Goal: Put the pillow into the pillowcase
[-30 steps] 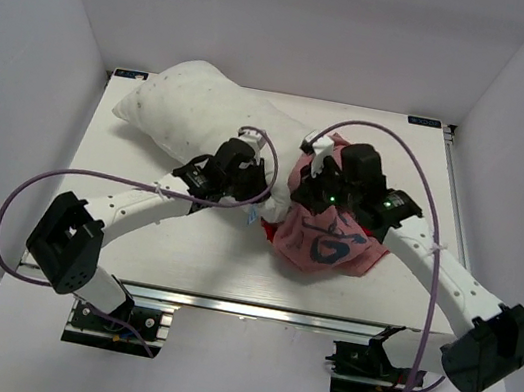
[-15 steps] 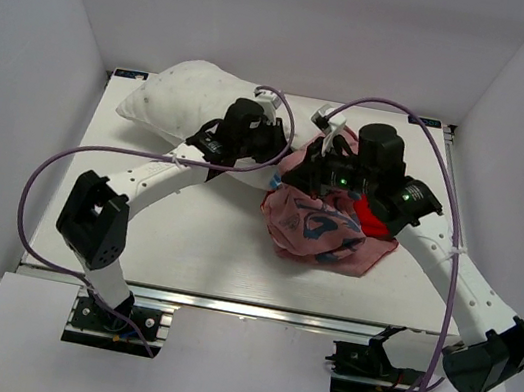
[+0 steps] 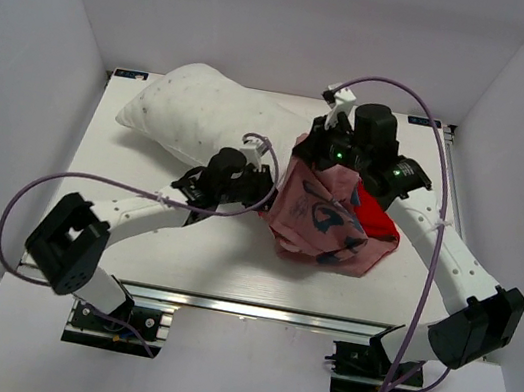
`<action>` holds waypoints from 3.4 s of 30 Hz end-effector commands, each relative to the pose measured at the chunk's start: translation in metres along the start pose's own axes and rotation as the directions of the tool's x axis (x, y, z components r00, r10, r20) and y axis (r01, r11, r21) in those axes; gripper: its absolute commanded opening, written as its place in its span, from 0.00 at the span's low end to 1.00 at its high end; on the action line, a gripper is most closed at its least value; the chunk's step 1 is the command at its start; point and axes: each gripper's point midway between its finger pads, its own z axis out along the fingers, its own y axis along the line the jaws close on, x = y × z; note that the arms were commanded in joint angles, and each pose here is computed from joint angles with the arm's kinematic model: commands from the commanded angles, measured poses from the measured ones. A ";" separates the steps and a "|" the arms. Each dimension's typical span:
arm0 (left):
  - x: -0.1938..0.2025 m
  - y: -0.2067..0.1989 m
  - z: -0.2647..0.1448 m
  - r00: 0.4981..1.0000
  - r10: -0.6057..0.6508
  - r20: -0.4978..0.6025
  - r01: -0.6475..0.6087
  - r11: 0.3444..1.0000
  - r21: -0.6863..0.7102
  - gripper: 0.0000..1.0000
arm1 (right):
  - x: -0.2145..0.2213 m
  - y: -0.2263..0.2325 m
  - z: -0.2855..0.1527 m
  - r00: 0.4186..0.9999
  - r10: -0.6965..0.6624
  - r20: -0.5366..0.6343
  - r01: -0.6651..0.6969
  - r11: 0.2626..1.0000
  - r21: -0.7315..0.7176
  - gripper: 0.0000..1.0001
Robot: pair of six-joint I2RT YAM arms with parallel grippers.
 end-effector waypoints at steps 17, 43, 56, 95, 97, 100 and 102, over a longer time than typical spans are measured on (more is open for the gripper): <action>0.063 -0.026 -0.031 0.996 -0.025 -0.081 0.031 0.997 0.077 0.12 | -0.038 0.021 -0.011 0.986 0.118 0.119 -0.101 0.985 -0.141 0.00; -0.013 0.015 -0.178 0.966 0.236 0.105 -0.169 0.885 -0.435 0.74 | 0.076 -0.002 -0.020 0.996 0.056 -0.065 -0.059 0.997 -0.044 0.02; -0.008 0.036 -0.080 0.966 0.245 0.082 -0.200 0.912 -0.359 0.33 | 0.049 0.036 -0.019 0.988 0.146 -0.045 -0.152 0.971 -0.182 0.00; -0.127 0.047 -0.110 0.911 0.393 0.123 -0.282 0.813 -0.509 0.86 | -0.024 -0.073 -0.088 0.964 -0.101 0.245 -0.014 0.904 0.428 0.76; -0.162 0.039 -0.098 0.903 0.407 0.140 -0.290 0.815 -0.501 0.88 | -0.018 -0.099 -0.079 0.974 -0.009 0.224 -0.094 0.891 0.444 0.76; -0.193 0.049 -0.064 0.909 0.408 0.084 -0.312 0.800 -0.512 0.89 | 0.002 -0.125 -0.064 0.975 0.131 0.178 -0.199 0.873 0.446 0.76; -0.191 0.065 -0.036 0.921 0.389 0.020 -0.326 0.799 -0.505 0.90 | 0.007 -0.132 -0.059 0.972 0.160 0.170 -0.220 0.874 0.434 0.76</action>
